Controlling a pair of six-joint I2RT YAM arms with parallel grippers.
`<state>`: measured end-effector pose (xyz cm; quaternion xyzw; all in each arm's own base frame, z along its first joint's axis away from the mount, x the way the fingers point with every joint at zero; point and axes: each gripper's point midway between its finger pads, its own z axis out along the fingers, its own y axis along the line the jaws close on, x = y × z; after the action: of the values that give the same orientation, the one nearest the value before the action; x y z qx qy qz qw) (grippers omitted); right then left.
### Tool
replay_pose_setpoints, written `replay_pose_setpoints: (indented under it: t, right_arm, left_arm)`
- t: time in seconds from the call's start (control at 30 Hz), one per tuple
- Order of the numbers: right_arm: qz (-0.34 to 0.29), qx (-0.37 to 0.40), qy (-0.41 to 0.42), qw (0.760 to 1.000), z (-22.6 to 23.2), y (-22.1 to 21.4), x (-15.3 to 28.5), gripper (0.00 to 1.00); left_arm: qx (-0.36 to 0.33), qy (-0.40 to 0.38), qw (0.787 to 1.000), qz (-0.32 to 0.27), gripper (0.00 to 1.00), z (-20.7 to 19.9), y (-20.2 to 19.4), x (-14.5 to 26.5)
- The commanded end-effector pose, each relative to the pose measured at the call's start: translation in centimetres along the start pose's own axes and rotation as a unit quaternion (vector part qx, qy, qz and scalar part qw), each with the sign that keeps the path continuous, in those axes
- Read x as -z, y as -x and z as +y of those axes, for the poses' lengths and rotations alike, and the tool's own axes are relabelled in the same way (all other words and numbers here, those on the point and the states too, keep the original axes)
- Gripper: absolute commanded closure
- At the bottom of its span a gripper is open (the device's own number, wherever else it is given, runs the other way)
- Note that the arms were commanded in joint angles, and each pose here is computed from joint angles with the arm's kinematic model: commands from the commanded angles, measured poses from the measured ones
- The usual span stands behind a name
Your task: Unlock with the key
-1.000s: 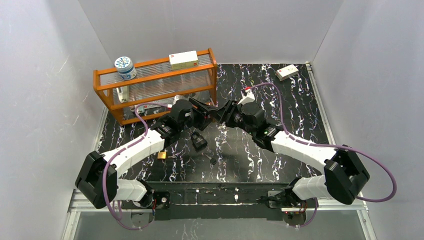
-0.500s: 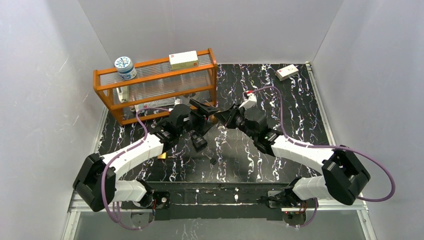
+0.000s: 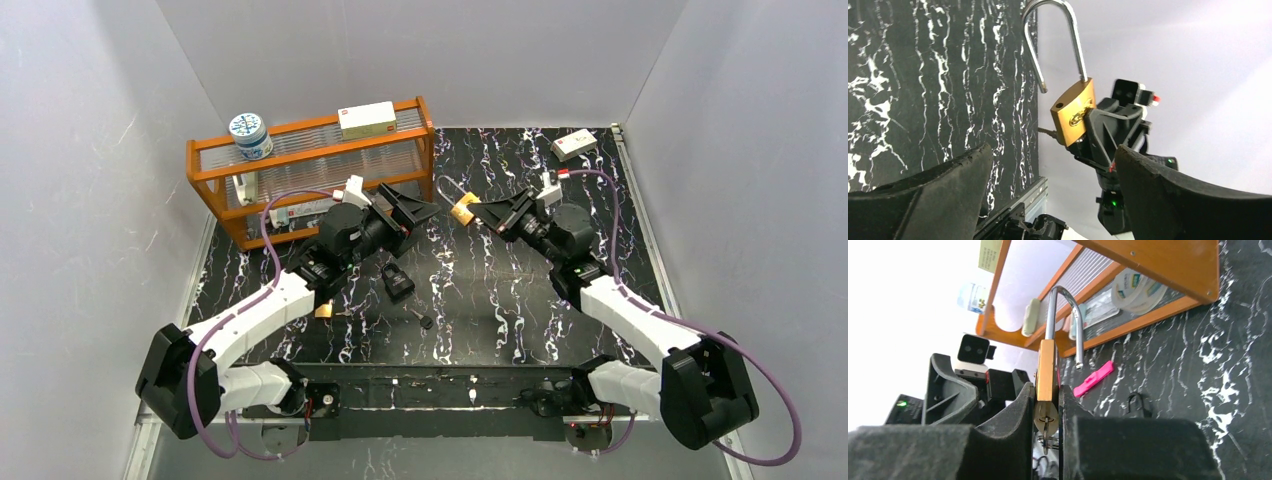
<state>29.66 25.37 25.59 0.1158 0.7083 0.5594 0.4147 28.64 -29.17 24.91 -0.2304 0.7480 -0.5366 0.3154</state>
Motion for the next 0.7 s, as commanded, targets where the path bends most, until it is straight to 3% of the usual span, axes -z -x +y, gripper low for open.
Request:
replay_pose_setpoints:
  t: [0.0,0.23,0.4,0.5,0.67]
  right_arm:
    - [0.044,-0.074,0.141,0.986,6.4,0.7,2.8,0.99]
    - [0.094,-0.092,0.211,0.969,9.7,-0.1,5.3,0.99]
    - [0.128,-0.082,0.214,0.965,10.1,-1.2,6.2,0.99]
    - [0.141,-0.079,0.215,0.963,10.3,-1.5,6.6,0.99]
    - [0.164,-0.082,0.206,0.961,9.8,-2.4,6.8,0.99]
  left_arm:
    - [-0.053,-0.079,0.995,0.014,0.14,-4.4,0.2,0.8]
    - [-0.068,-0.073,0.995,0.026,0.38,-4.1,0.0,-0.2]
    - [-0.065,-0.067,0.995,0.038,0.64,-4.2,-0.2,-1.6]
    - [-0.067,-0.068,0.995,0.034,0.70,-4.5,0.1,-1.9]
    - [-0.077,-0.073,0.994,0.033,0.72,-4.7,0.1,-2.3]
